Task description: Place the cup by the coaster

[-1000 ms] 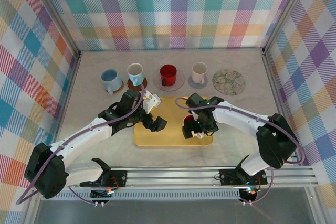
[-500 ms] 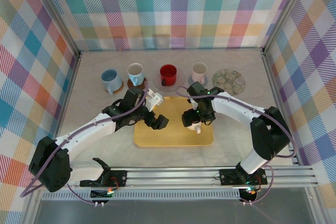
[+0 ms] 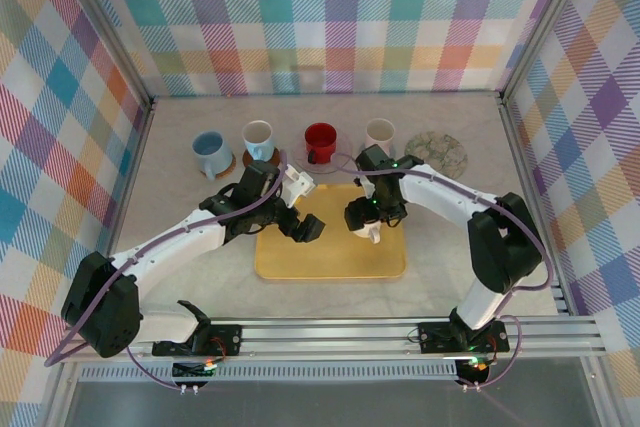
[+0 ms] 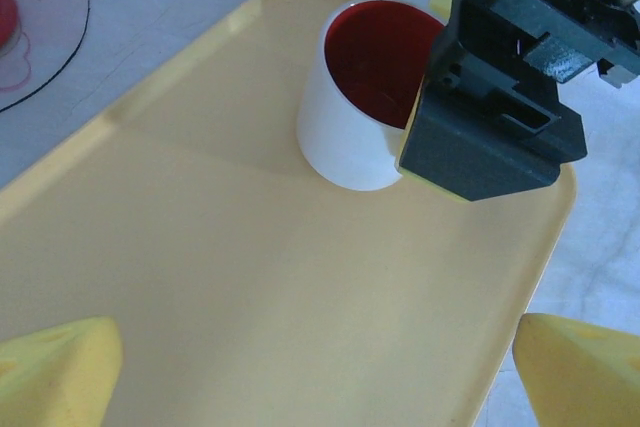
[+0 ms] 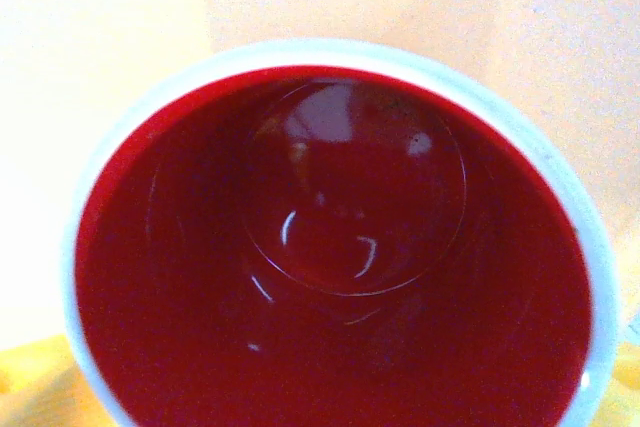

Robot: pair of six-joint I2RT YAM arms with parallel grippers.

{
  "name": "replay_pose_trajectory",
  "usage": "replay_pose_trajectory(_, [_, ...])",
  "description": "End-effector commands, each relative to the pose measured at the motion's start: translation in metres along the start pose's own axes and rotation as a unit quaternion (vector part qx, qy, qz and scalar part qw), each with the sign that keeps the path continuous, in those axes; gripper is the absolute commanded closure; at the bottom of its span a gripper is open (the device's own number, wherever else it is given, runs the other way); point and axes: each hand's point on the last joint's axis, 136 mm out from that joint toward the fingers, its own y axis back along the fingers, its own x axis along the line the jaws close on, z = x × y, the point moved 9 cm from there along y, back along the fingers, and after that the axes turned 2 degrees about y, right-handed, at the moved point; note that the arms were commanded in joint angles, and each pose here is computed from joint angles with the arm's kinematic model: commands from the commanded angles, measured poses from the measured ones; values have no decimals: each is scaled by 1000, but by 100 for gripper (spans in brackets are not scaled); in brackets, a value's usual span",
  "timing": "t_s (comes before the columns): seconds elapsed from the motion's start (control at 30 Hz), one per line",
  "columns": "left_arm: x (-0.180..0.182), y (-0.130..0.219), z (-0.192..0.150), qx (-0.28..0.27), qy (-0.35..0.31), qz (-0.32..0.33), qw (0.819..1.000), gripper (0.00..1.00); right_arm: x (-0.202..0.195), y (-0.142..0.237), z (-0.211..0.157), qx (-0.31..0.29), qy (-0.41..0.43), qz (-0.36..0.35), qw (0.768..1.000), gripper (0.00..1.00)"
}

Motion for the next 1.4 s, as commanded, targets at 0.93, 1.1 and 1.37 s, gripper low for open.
replay_pose_trajectory(0.93, [-43, -15, -17, -8, -43, -49, 998, 0, -7, 17, -56, -28, 3, 14, 1000, 26])
replay_pose_trajectory(1.1, [-41, -16, -20, -17, -34, -42, 998, 0, -7, 7, -53, -33, 2, 13, 999, 32])
replay_pose_trajectory(1.37, [-40, -22, -23, -12, -27, -42, 999, 0, -6, -7, -48, -33, -1, 15, 999, 40])
